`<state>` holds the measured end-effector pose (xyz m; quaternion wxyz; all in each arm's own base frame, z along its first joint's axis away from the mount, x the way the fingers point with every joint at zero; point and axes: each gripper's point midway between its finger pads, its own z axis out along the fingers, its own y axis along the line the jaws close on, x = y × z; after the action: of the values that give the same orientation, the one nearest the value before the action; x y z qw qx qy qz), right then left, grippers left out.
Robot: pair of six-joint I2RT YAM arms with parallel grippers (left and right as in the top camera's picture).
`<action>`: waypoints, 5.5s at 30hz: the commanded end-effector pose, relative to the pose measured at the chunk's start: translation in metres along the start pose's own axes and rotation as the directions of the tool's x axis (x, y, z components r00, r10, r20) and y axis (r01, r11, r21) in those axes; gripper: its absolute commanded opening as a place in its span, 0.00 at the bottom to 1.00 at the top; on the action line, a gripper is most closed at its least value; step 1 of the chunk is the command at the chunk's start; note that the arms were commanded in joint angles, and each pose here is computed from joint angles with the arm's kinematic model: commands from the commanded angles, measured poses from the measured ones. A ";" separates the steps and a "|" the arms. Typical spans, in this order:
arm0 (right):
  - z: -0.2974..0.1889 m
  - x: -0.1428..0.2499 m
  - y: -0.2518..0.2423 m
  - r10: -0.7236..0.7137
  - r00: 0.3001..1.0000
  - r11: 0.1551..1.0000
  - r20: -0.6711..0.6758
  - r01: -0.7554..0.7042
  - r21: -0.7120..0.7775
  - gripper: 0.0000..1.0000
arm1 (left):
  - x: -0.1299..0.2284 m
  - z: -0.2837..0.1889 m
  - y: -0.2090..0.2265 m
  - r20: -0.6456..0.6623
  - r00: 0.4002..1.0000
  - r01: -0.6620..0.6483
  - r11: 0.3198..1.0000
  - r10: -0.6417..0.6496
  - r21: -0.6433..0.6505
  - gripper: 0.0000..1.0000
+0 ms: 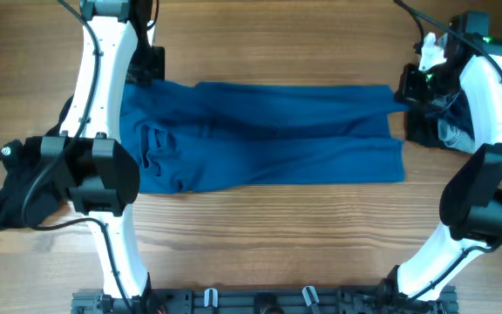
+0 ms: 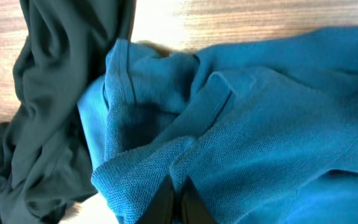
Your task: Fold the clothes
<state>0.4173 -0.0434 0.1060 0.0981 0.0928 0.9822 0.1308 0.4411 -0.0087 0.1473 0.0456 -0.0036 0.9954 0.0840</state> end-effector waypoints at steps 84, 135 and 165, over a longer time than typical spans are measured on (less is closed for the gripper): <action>0.019 0.030 -0.032 -0.180 0.982 0.983 -0.061 0.181 0.015 0.75 | 0.062 -0.028 0.020 0.189 0.961 0.153 0.960 -0.199 0.236 1.00; 0.096 0.066 -0.009 -0.105 0.994 0.981 -0.007 0.102 -0.163 0.04 | 0.053 -0.029 0.019 0.220 0.954 0.148 0.958 -0.204 0.247 1.00; 0.025 0.055 0.112 -0.232 0.962 0.969 -0.144 0.215 -0.125 0.04 | 0.053 -0.029 0.019 0.221 0.954 0.147 0.958 -0.204 0.248 1.00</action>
<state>0.3849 0.0604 0.1047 0.0439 -0.0384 0.9779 0.2006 0.3828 0.0068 0.1632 0.1583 -0.0738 0.9842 -0.0282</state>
